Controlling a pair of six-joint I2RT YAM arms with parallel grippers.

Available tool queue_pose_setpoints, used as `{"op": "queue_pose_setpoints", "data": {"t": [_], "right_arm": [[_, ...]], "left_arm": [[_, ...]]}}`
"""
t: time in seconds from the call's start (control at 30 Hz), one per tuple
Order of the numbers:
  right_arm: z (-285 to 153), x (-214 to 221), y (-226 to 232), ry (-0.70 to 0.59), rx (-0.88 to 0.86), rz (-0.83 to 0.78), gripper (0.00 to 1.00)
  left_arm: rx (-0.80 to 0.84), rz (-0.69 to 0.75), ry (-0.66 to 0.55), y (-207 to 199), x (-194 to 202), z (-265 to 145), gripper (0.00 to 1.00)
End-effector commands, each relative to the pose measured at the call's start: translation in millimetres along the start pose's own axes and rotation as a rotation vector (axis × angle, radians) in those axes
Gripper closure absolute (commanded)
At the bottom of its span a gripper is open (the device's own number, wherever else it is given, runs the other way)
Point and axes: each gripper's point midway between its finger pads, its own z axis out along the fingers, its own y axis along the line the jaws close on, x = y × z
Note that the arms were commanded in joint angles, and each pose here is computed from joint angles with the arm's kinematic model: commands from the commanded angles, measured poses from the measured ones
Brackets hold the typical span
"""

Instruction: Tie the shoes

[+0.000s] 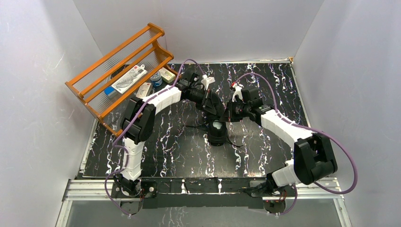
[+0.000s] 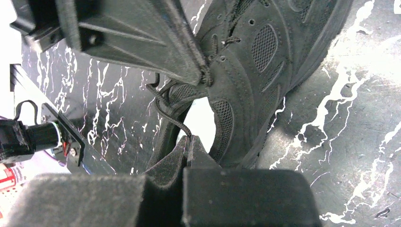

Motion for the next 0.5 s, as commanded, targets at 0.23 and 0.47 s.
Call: {"op": "queue_pose_setpoints", "data": {"t": [0.23, 0.47], "right_arm": [[4.8, -41.6, 2.5, -0.101, 0.038, 0.033, 1.0], [8.3, -44.0, 3.8, -0.095, 0.027, 0.038, 1.0]], "left_arm": [[0.031, 0.081, -0.076, -49.8, -22.9, -27.1, 1.0], [0.037, 0.079, -0.087, -55.6, -27.0, -31.5, 1.0]]}}
